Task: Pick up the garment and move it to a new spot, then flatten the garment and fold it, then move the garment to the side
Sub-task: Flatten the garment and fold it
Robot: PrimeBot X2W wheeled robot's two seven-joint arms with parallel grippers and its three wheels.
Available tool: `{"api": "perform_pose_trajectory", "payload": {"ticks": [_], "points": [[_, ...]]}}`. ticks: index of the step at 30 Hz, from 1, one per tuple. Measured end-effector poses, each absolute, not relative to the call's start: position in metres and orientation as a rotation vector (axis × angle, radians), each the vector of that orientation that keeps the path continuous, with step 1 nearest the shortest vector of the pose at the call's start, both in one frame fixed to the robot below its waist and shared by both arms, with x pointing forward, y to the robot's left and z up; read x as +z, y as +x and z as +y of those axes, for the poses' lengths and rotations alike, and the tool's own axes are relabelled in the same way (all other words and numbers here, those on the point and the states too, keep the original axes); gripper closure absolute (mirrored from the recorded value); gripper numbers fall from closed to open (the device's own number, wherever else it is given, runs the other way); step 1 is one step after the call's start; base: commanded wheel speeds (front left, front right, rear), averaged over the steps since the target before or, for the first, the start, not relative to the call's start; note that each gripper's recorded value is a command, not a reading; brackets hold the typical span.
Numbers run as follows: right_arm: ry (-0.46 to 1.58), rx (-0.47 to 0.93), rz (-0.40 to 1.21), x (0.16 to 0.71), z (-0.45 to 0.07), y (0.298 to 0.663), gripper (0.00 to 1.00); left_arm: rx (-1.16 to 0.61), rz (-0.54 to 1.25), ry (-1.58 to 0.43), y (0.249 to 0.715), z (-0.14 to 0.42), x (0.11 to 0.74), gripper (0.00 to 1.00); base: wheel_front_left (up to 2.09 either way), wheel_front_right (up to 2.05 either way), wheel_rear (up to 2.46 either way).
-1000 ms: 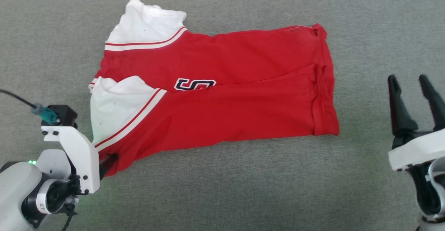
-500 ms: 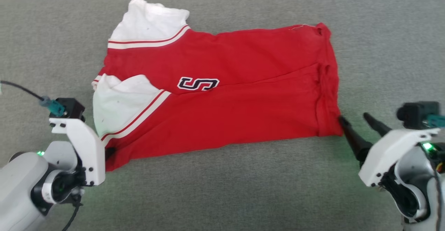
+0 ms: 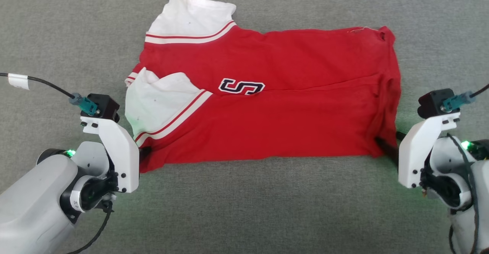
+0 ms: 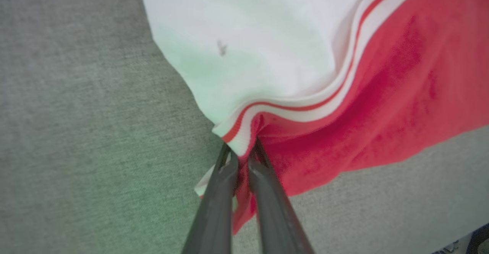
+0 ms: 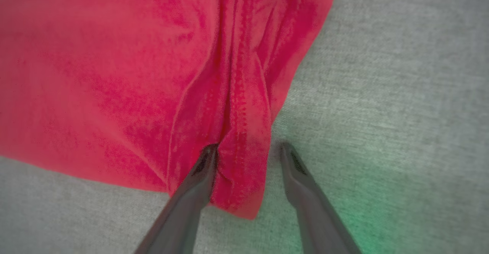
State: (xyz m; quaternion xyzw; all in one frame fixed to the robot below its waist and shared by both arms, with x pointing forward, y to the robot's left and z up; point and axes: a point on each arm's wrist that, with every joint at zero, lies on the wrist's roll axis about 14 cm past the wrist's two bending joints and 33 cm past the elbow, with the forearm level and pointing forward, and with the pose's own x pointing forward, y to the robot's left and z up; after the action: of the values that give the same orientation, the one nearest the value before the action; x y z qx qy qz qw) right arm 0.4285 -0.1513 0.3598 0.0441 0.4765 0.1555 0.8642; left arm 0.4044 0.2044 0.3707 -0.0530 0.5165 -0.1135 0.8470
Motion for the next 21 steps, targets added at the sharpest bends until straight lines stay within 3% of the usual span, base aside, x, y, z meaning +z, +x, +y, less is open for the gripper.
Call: {"api": "perform_pose_trajectory", "payload": {"ticks": [10,21], "points": [[0.085,0.365,1.038,0.374,-0.153,0.425,1.0,-0.224,1.077,-0.111,0.4,0.214,0.381,1.0,0.0,0.0,0.0],[0.077,0.411,1.096,0.398,-0.162,0.387,1.0,-0.182,1.129,-0.085,0.366,0.222,0.404,1.0,0.0,0.0,0.0]]}}
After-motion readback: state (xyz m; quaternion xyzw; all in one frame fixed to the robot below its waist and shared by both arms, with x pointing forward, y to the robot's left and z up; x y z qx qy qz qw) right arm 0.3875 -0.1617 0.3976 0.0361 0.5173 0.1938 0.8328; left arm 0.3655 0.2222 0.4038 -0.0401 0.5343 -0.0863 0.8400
